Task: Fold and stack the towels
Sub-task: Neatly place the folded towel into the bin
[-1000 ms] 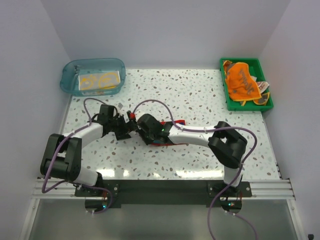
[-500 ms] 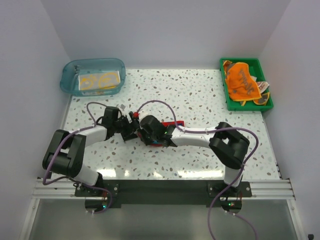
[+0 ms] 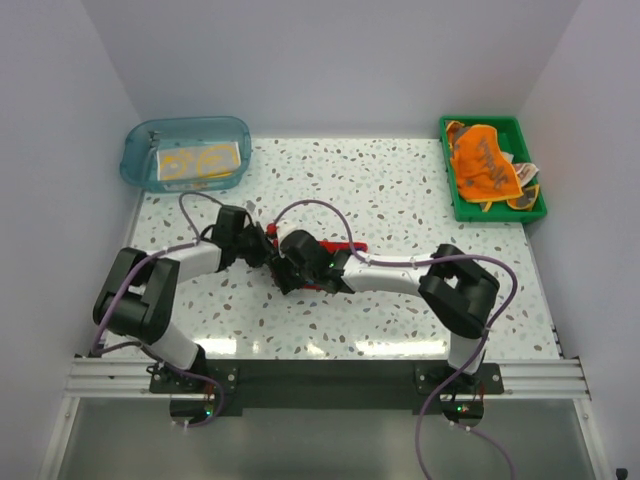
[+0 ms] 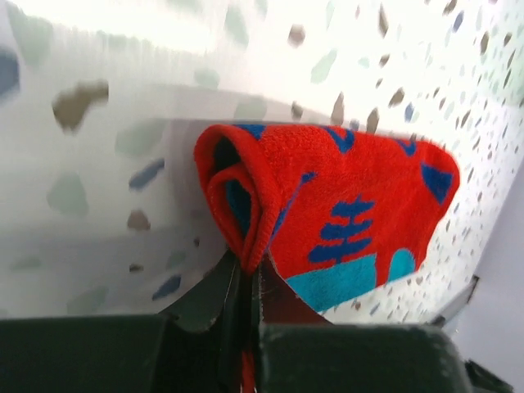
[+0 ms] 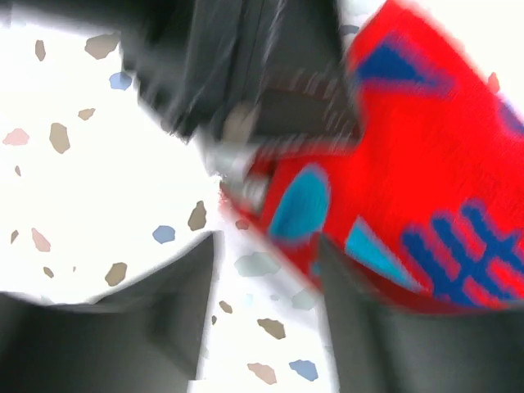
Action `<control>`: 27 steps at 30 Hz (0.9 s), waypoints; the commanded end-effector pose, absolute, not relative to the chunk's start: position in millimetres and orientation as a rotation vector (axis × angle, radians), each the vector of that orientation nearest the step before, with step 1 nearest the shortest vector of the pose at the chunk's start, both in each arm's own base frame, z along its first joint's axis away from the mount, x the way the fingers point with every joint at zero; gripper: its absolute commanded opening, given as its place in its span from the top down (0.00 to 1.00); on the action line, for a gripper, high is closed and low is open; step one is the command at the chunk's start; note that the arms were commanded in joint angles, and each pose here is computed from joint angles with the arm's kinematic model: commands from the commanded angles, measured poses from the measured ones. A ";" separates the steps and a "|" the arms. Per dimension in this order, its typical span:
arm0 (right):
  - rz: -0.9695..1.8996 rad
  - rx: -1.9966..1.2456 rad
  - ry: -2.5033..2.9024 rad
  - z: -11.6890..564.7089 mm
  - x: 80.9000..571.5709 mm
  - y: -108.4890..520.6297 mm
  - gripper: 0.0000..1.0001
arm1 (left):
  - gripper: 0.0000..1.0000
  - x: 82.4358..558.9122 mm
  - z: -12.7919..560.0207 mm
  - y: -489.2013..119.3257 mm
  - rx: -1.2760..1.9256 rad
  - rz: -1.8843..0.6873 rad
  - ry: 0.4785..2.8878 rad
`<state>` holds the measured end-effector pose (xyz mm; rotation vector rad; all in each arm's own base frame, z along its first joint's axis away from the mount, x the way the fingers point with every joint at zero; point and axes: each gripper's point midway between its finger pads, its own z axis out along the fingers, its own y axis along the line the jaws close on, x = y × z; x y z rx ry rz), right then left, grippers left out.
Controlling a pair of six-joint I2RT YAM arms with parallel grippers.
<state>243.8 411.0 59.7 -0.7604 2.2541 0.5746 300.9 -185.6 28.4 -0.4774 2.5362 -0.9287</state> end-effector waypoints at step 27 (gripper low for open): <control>0.259 -0.852 2.341 117.4 259.5 283.0 0.01 | 1.00 608.1 178.4 40.8 -0.390 -0.182 2.147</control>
